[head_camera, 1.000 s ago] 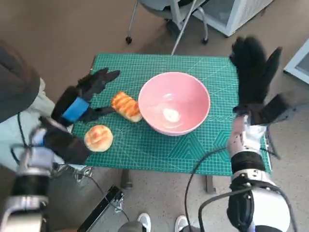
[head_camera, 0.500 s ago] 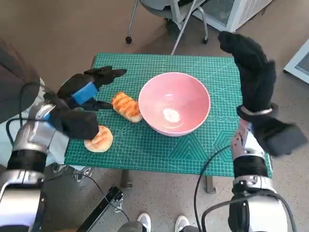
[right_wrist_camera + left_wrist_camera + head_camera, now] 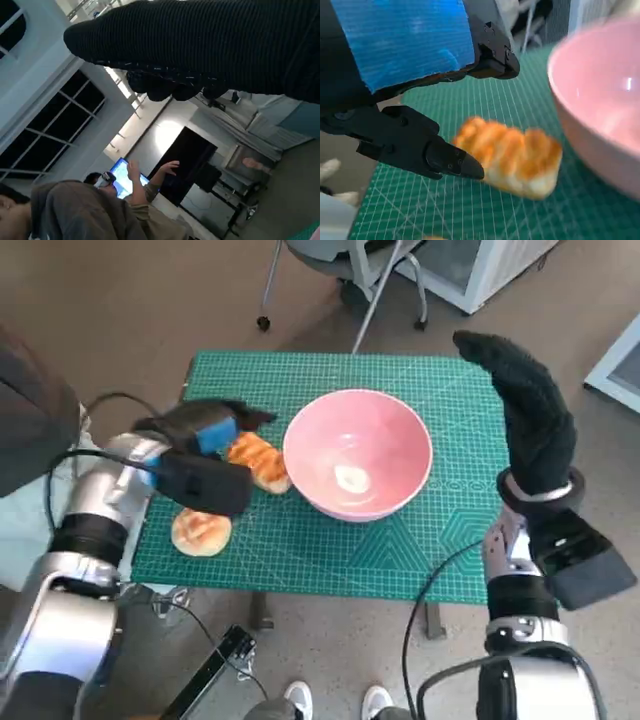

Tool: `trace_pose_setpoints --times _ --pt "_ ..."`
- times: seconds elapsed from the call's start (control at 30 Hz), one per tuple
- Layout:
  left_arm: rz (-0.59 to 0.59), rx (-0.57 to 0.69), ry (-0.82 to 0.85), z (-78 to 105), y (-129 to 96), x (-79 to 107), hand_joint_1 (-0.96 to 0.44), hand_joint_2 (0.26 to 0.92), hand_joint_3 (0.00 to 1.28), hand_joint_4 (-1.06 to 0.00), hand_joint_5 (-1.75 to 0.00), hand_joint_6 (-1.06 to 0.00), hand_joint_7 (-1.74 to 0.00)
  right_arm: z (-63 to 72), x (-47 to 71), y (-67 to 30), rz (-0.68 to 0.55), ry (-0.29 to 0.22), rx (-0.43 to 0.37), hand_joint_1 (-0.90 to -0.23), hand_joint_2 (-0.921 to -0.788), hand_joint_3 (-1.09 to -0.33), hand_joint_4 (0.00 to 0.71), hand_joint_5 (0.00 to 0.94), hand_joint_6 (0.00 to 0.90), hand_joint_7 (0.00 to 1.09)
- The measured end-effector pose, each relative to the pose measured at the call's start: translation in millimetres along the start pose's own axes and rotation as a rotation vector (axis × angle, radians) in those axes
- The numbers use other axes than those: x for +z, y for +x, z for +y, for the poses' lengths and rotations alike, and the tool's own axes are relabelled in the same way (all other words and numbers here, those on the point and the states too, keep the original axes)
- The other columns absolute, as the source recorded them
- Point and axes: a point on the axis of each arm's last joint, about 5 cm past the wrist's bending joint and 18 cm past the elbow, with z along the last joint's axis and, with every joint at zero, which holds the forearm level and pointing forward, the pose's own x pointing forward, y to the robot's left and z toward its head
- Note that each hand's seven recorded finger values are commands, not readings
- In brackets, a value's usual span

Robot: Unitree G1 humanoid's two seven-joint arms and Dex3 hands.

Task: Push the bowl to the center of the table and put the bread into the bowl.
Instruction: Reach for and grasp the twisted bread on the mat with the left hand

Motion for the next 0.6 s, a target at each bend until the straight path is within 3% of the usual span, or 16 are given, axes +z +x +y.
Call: trace_pose_setpoints --times 0.6 --pt "0.141 -0.117 0.036 -2.2 17 15.9 -0.27 0.757 0.0 -0.3 0.0 -0.42 -0.03 -1.0 3.0 -6.5 0.001 -0.008 -0.01 -0.583 -0.921 -0.692 0.354 0.001 0.04 0.83"
